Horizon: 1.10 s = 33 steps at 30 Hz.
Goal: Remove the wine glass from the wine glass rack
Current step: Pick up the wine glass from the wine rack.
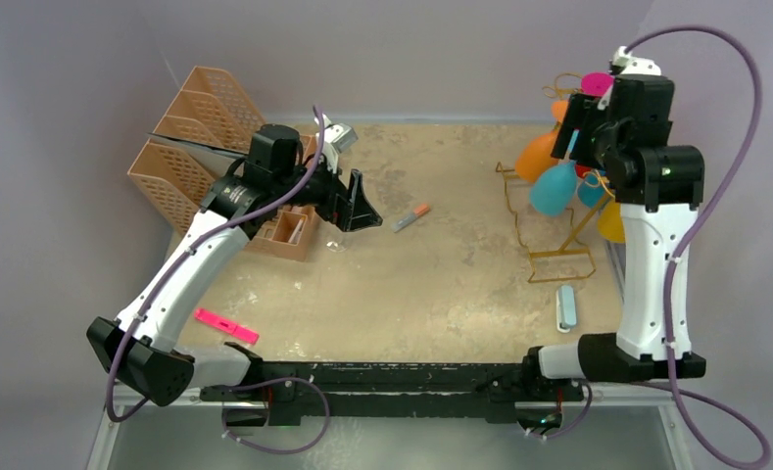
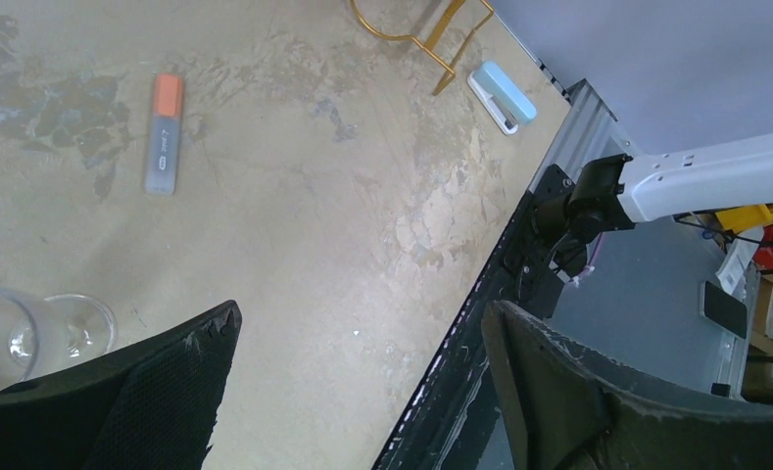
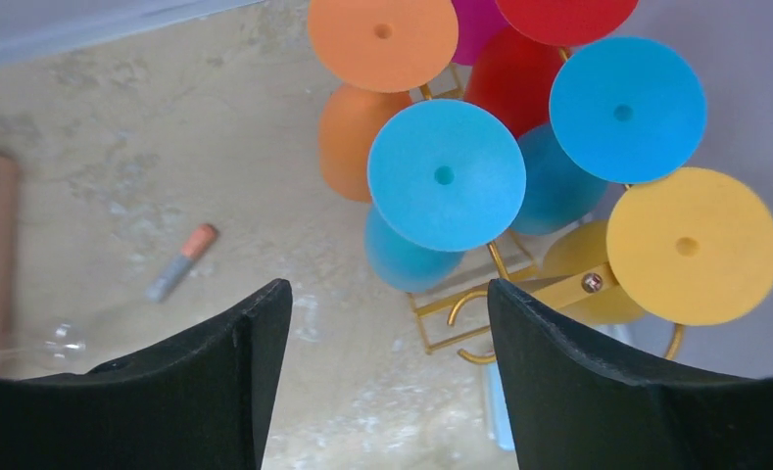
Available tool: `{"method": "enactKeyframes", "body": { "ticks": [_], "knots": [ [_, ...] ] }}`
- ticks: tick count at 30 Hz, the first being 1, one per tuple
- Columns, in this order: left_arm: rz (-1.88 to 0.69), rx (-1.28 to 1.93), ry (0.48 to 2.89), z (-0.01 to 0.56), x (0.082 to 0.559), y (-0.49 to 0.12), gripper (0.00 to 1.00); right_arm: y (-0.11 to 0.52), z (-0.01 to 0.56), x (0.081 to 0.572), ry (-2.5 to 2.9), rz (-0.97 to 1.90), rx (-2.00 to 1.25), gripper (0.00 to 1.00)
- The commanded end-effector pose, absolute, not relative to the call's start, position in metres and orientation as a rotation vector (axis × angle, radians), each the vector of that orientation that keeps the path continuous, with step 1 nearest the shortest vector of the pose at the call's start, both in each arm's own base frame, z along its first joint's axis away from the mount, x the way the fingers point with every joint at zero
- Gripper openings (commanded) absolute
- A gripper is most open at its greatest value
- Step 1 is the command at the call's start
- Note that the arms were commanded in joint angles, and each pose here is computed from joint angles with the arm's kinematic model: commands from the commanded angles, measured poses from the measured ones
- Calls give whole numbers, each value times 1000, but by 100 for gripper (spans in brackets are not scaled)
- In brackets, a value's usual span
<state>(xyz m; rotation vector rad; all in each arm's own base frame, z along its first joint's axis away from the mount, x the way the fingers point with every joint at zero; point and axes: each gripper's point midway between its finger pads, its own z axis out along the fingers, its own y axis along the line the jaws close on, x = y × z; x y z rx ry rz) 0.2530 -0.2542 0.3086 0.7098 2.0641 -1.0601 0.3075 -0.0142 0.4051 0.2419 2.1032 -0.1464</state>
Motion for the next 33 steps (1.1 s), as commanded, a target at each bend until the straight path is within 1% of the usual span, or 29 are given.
{"method": "enactKeyframes", "body": {
  "ticks": [1, 7, 11, 15, 21, 33],
  "knots": [
    [-1091, 741, 1986, 327, 246, -257, 92, -7, 403, 319, 2112, 158, 429, 73],
    [-1042, 723, 1996, 327, 249, -251, 92, -30, 404, 332, 2061, 264, 612, 68],
    [-1028, 715, 1997, 327, 249, -249, 92, -44, 394, 336, 2062, 256, 684, 67],
    [-1031, 707, 2004, 327, 247, -248, 92, -57, 390, 336, 2046, 214, 721, 63],
    [-988, 678, 1983, 333, 250, -243, 92, -73, 381, 339, 2032, 164, 765, 62],
    [-959, 647, 1958, 340, 250, -237, 92, -67, 376, 351, 2011, 258, 745, 62]
  ]
}}
